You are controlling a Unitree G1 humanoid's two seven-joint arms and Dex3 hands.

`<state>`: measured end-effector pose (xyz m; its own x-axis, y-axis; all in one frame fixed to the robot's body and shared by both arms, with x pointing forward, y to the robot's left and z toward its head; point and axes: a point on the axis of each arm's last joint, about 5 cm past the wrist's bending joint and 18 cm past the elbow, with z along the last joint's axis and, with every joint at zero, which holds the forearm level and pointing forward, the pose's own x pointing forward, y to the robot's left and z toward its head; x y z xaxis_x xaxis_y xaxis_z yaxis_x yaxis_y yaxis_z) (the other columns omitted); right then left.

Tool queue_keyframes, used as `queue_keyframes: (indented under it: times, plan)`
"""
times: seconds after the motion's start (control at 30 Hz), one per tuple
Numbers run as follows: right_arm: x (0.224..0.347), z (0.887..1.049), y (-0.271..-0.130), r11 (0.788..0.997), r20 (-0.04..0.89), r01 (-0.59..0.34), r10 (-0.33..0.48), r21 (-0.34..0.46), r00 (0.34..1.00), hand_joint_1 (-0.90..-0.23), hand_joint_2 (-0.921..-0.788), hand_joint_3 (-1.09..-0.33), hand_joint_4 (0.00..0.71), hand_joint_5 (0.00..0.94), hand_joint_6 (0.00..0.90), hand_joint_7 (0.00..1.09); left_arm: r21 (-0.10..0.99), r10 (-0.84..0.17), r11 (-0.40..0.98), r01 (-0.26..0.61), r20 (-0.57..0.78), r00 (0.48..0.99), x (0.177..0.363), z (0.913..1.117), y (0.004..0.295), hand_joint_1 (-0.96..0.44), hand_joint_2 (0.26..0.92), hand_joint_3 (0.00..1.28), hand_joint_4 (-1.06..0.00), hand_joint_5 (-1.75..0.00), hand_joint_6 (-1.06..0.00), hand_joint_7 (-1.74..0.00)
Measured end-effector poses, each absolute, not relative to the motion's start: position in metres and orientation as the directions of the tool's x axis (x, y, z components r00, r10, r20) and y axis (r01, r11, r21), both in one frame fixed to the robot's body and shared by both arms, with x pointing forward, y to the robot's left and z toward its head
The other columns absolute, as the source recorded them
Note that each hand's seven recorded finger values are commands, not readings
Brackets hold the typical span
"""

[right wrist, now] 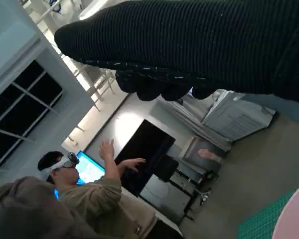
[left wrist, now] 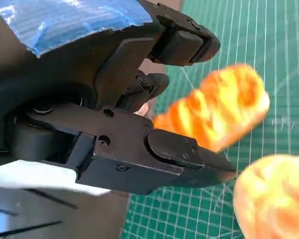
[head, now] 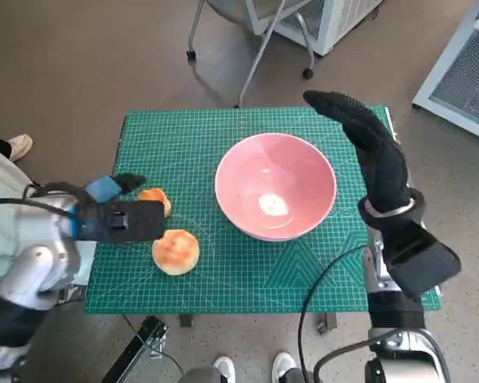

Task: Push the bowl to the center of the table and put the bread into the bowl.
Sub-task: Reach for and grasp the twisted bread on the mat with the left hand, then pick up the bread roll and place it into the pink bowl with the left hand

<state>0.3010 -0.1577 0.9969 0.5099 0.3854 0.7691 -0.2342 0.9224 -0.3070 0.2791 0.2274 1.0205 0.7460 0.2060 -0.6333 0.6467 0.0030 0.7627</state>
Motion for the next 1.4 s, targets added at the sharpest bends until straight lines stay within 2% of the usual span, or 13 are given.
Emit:
queue_keyframes:
  times: [0.13,0.37,0.5,0.57,0.67,0.7,0.73,0.77,0.83,0.87,0.97,1.17,1.4]
  plan:
    - [0.301,0.997,-0.158,0.924,0.77,-0.233,0.382,-0.304,0.512,-0.602,-0.921,-0.755,0.327,0.007,-0.001,0.9,0.74,0.206,0.005,0.673,-0.659,0.724,0.285,1.01,0.227,-0.31,0.796,0.02,-0.12,-0.01,-0.26,-0.01]
    - [0.301,0.996,-0.158,0.925,0.768,-0.235,0.379,-0.299,0.517,-0.603,-0.921,-0.754,0.327,0.007,-0.001,0.9,0.742,0.2,0.021,0.67,-0.66,0.724,0.294,0.998,0.228,-0.31,0.811,0.02,-0.19,-0.04,-0.32,-0.04]
    - [0.3,0.996,-0.158,0.926,0.766,-0.234,0.377,-0.297,0.52,-0.604,-0.921,-0.753,0.327,0.007,-0.001,0.89,0.764,0.184,0.025,0.644,-0.637,0.749,0.297,0.99,0.23,-0.24,0.829,0.02,-0.28,-0.07,-0.39,-0.07]
    - [0.299,0.995,-0.159,0.928,0.767,-0.235,0.372,-0.29,0.523,-0.601,-0.921,-0.753,0.327,0.007,-0.001,0.9,0.778,0.175,0.025,0.628,-0.622,0.763,0.297,0.987,0.231,-0.2,0.84,0.03,-0.38,-0.12,-0.44,-0.1]
    - [0.299,0.994,-0.159,0.928,0.765,-0.236,0.37,-0.287,0.527,-0.593,-0.921,-0.754,0.326,0.007,-0.001,0.9,0.804,0.152,0.012,0.595,-0.59,0.793,0.296,0.983,0.233,-0.1,0.87,0.04,-0.49,-0.69,-0.48,-0.53]
    - [0.299,0.994,-0.159,0.928,0.765,-0.237,0.37,-0.286,0.527,-0.59,-0.921,-0.755,0.326,0.007,-0.001,0.9,0.813,0.143,0.003,0.582,-0.576,0.805,0.296,0.981,0.234,-0.06,0.888,0.08,-0.55,-0.92,-0.49,-0.75]
    - [0.299,0.994,-0.159,0.929,0.765,-0.237,0.37,-0.286,0.527,-0.589,-0.921,-0.755,0.326,0.007,-0.001,0.9,0.822,0.138,-0.005,0.569,-0.563,0.815,0.295,0.979,0.235,-0.05,0.847,0.18,-0.56,-1.04,-0.5,-0.84]
    - [0.299,0.994,-0.159,0.929,0.765,-0.237,0.37,-0.286,0.527,-0.588,-0.921,-0.755,0.326,0.007,-0.001,0.9,0.834,0.131,-0.014,0.551,-0.545,0.828,0.295,0.977,0.236,-0.03,0.756,0.38,-0.58,-1.21,-0.52,-0.98]
    - [0.299,0.995,-0.159,0.929,0.766,-0.238,0.37,-0.285,0.526,-0.585,-0.921,-0.756,0.326,0.007,-0.001,0.91,0.852,0.117,-0.031,0.522,-0.516,0.849,0.294,0.975,0.237,-0.01,0.618,0.68,-0.57,-1.44,-0.52,-1.17]
    - [0.299,0.995,-0.159,0.929,0.767,-0.238,0.37,-0.285,0.525,-0.584,-0.921,-0.756,0.325,0.007,-0.001,0.91,0.862,0.105,-0.041,0.506,-0.499,0.86,0.294,0.974,0.237,-0.01,0.576,0.79,-0.54,-1.55,-0.51,-1.26]
    - [0.298,0.996,-0.159,0.928,0.769,-0.238,0.37,-0.286,0.522,-0.581,-0.921,-0.757,0.325,0.007,-0.001,0.91,0.882,0.076,-0.063,0.468,-0.463,0.883,0.293,0.972,0.236,0.0,0.553,0.88,-0.46,-1.68,-0.51,-1.35]
    - [0.298,0.996,-0.159,0.928,0.77,-0.237,0.37,-0.286,0.52,-0.578,-0.921,-0.756,0.326,0.008,-0.001,0.91,0.896,0.051,-0.083,0.437,-0.434,0.899,0.293,0.969,0.238,0.0,0.596,0.82,-0.44,-1.72,-0.54,-1.28]
    - [0.297,0.994,-0.16,0.929,0.767,-0.235,0.369,-0.286,0.525,-0.582,-0.921,-0.755,0.327,0.008,-0.001,0.91,0.92,0.037,-0.053,0.388,-0.387,0.921,0.293,0.982,0.237,0.0,0.683,0.55,-0.58,-1.49,-0.64,-1.1]
